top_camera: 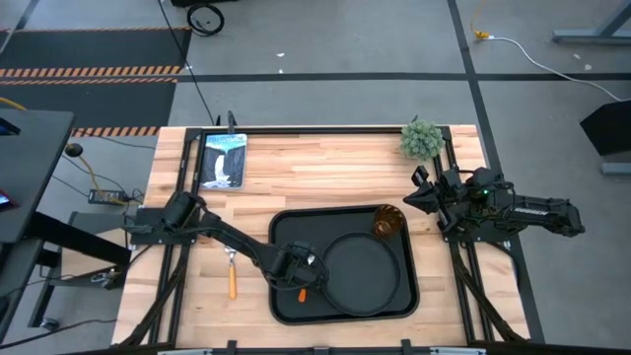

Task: Pick and place plate/cup/fork/spoon on tray
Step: Put the fork on the serving tray

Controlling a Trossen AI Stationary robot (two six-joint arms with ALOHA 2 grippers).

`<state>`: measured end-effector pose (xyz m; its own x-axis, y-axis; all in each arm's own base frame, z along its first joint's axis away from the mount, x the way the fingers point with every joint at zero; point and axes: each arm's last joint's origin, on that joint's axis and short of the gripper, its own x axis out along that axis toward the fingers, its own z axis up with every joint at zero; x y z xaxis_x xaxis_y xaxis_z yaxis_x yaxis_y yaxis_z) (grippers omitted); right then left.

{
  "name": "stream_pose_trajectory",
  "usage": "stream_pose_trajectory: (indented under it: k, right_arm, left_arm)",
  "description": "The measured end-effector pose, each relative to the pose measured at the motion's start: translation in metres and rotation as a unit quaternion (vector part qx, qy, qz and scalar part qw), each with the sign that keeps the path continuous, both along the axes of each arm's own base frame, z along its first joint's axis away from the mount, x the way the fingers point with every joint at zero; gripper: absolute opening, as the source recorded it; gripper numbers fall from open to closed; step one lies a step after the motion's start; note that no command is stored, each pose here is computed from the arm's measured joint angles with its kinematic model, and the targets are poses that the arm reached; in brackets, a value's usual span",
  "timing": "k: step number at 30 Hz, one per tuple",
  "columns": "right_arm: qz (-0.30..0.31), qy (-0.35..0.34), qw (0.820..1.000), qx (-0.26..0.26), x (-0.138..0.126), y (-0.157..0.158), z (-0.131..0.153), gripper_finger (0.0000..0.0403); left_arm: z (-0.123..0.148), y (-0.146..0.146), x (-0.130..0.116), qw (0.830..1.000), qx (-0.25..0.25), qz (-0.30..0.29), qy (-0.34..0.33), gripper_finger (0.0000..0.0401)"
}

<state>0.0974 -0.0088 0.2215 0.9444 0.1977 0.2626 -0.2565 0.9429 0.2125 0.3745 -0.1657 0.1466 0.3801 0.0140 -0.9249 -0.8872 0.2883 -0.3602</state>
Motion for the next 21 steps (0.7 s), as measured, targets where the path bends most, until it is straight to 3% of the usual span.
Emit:
stream_pose_trajectory:
  k: [12,21]
  right_arm:
    - [-0.001,0.000,1.000,-0.003,0.0000,0.0000,0.0000,0.0018]
    - [-0.001,0.000,1.000,-0.003,0.0000,0.0000,0.0000,0.0018]
  left_arm:
    - [0.0101,0.0021,-0.0023,1.000,0.015,-0.001,-0.012,0.0100]
    - [0.0100,-0.0006,-0.0032,1.000,-0.017,-0.015,0.001,0.0100]
